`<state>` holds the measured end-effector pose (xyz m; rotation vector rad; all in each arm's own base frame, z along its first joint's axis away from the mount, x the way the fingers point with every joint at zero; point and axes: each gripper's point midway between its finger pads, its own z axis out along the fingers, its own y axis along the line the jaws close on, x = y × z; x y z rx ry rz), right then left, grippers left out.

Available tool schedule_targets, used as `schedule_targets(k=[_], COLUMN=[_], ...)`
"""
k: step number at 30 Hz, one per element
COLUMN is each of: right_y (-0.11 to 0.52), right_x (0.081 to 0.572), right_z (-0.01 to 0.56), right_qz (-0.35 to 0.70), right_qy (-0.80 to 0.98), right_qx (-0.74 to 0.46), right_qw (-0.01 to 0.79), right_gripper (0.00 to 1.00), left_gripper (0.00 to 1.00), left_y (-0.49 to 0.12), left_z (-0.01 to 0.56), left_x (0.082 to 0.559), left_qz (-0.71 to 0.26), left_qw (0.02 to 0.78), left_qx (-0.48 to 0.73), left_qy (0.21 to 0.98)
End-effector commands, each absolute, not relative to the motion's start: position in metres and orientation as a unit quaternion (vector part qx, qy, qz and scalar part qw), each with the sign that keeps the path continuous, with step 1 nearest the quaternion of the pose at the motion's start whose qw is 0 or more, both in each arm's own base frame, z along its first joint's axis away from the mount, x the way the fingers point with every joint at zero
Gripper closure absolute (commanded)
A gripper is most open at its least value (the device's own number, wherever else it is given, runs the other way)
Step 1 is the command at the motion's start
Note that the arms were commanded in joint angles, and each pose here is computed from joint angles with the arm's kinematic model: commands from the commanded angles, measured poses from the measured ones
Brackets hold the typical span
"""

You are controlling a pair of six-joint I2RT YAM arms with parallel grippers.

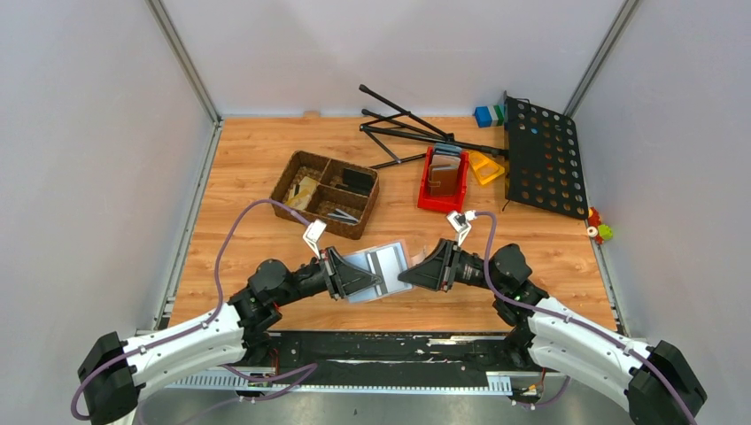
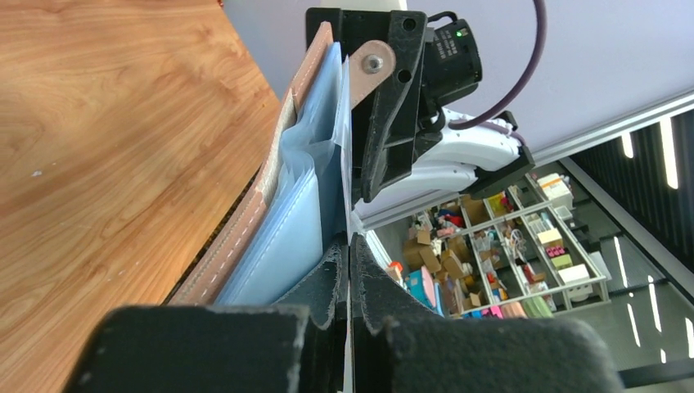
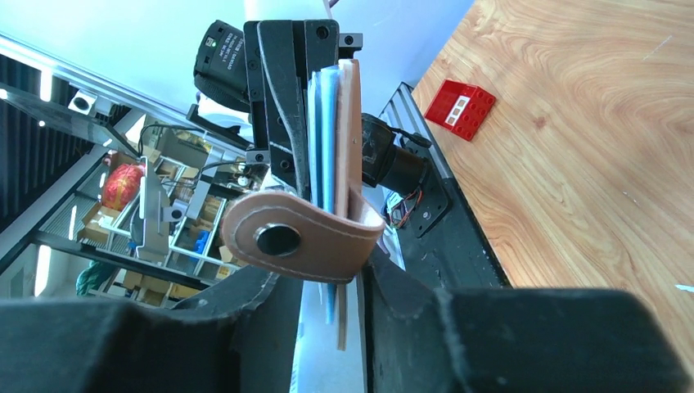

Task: Take the credit cards out of the card holder
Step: Remove the credit card from the card holder.

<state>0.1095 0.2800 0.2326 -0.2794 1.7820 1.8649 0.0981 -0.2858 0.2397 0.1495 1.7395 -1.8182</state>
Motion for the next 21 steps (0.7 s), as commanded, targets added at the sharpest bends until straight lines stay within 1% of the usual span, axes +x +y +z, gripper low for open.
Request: schedule_targets(k=[1,6,9,21], right_y=[0.280,0.280,0.279,0.275], right_x=[0.113,0.114,0.115,0.120], right_z=[0.243,0.241,0.239,0.228], right_qz=[0.693,0.692,0.690,0.684], right_qy=[0.652,0.656,0.658,0.668], right_qx=[-0.105,-0.097,-0.090,-0.060], right_qw=[0.287,0.287,0.287,0.289], right_gripper=[0.74,0.93,1.00,1.00], left_gripper=[1.00,1.00,1.00,1.00], left_y=[-0.288,-0.289,-0.288,-0.283], left_z=[0.263,0.261,0.260,0.262], left_x=[0.098,0.097,0.098,0.098], left_qz=[-0.695,-0.693,-0.690,-0.691], left_qw=[0.323,0.319,0.323,0.326], left_qx=[0.075,0.079,0.078,0.079], left_qy=[0.638,0.642,0.643,0.640])
